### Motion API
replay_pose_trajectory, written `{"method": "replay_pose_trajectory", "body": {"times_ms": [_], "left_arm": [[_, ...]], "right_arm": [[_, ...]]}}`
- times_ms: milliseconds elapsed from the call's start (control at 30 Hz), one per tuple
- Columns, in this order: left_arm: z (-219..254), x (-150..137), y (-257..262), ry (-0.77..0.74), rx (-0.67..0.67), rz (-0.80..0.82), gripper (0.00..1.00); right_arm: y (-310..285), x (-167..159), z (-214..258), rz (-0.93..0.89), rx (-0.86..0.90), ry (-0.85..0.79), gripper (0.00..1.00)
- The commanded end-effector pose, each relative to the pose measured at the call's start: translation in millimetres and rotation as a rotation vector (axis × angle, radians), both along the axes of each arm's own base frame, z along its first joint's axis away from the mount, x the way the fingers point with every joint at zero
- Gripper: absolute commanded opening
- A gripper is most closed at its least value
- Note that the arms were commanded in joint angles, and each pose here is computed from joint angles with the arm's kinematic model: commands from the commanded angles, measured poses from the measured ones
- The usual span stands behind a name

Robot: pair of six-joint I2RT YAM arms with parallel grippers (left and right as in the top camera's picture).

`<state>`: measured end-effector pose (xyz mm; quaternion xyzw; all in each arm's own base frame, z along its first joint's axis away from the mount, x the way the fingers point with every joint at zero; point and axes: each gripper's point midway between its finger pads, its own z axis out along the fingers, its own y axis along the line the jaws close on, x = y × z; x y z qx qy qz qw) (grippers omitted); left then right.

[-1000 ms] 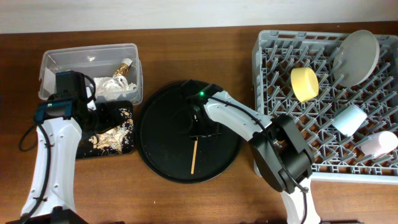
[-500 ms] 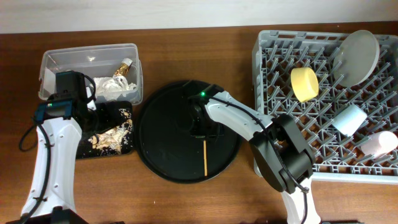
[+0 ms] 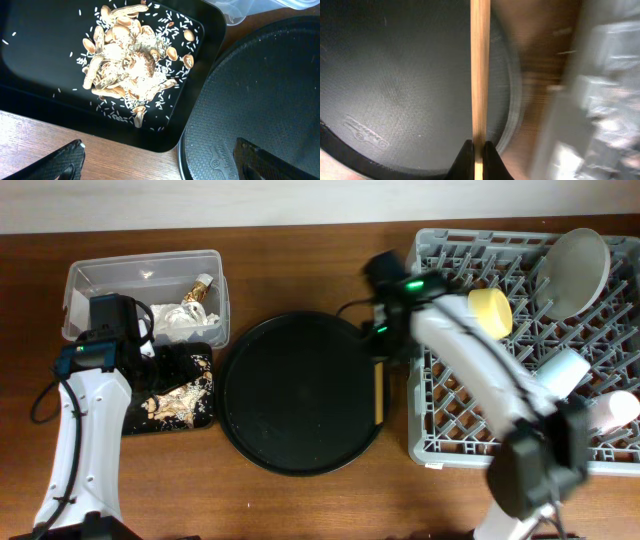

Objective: Sort waste into correct bins and load items into the dishwasher rack
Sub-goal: 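Carry the second chopstick into the rack beside the first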

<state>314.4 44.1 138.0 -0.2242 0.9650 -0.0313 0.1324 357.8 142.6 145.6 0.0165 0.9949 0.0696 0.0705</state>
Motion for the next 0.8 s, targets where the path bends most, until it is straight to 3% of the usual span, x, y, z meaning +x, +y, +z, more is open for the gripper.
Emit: {"method": "replay_pose_trajectory", "body": {"times_ms": [0,133,367,433,600,633,767], "left_arm": [[6.6,0.7,0.5,-0.023,0.0,0.005,0.95],[6.6,0.8,0.5,-0.023,-0.001,0.005,0.95],[6.5,0.6,0.4,-0.022,-0.001,0.005,0.94],[6.5,0.6,0.4,-0.022,-0.001,0.005,0.95],[6.6,0.8,0.5,-0.023,-0.001,0.005,0.95],[6.6,0.8,0.5,-0.023,0.0,0.004,0.99],[7.9,6.1,-10.5,-0.04,0.016,-0.079,0.99]], "right_arm": [[-59.4,8.8,24.7,-0.049,-0.067,-0.066,0.04],[-101.4,5.3,11.0,-0.091,-0.081,-0.001,0.04],[-106.1,6.4,-30.2,-0.047,-0.092,0.07,0.05],[-105.8,9.2,-35.5,-0.047,-0.092,0.073,0.16],[-105.8,9.3,-34.6,-0.044,-0.092,0.07,0.33],[-105.5,8.5,-32.6,-0.044,-0.09,0.068,0.34],[-105.0,13.5,-7.0,-0.067,-0.015,-0.017,0.39]]}}
